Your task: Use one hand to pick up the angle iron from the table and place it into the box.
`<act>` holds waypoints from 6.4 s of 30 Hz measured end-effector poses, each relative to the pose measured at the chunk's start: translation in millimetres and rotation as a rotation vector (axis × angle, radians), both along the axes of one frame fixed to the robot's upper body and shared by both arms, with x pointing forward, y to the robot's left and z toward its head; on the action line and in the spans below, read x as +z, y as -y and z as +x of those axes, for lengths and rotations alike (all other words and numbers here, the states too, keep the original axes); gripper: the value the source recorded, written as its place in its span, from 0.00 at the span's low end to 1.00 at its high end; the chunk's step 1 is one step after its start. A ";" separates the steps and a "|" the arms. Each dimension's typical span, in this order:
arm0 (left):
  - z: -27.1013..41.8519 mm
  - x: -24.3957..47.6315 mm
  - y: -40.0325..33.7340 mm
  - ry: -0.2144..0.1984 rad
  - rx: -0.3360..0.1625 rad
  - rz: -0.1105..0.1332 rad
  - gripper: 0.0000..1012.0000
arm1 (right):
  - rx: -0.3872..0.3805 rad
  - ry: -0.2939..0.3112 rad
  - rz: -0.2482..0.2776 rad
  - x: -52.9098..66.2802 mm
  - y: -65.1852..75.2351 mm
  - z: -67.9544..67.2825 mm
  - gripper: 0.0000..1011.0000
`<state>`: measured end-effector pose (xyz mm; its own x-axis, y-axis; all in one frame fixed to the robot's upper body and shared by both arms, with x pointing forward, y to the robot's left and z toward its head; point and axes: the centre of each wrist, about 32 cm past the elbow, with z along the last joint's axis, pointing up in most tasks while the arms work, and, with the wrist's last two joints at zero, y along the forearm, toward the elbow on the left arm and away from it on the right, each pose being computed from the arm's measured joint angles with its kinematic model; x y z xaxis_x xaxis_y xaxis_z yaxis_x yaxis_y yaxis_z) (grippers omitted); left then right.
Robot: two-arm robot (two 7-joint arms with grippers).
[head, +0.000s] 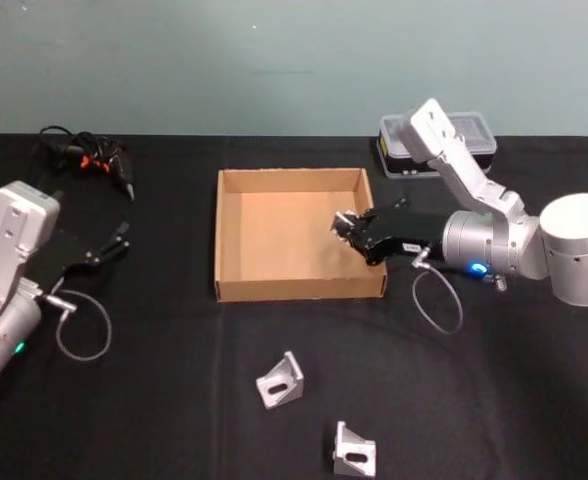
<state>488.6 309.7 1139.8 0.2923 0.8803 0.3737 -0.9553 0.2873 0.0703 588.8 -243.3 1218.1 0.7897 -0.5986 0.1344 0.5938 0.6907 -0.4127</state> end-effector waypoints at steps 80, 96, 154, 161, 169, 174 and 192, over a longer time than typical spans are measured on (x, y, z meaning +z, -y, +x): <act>0.0 0.0 0.0 0.000 0.000 0.000 1.00 | 0.419 -0.149 0.003 26.5 54.7 -124.3 0.99; 0.0 0.0 0.0 0.000 0.000 0.000 1.00 | 0.507 -0.254 -0.070 9.7 43.8 -120.7 0.99; 0.0 0.0 0.0 0.000 0.000 0.000 1.00 | 0.552 -0.296 -0.093 -29.0 10.9 -84.4 0.99; 0.0 0.0 0.0 0.000 0.000 0.000 1.00 | 0.549 -0.296 -0.090 -31.4 8.9 -84.0 0.88; 0.0 0.0 0.0 0.000 0.000 0.000 1.00 | 0.551 -0.298 -0.090 -32.5 8.6 -84.4 0.67; 0.0 0.0 0.0 0.000 0.000 0.000 1.00 | 0.549 -0.298 -0.090 -32.9 8.6 -84.9 0.53; 0.0 0.0 0.0 0.000 0.000 0.000 1.00 | 0.448 -0.165 -0.073 0.1 26.5 -94.0 0.45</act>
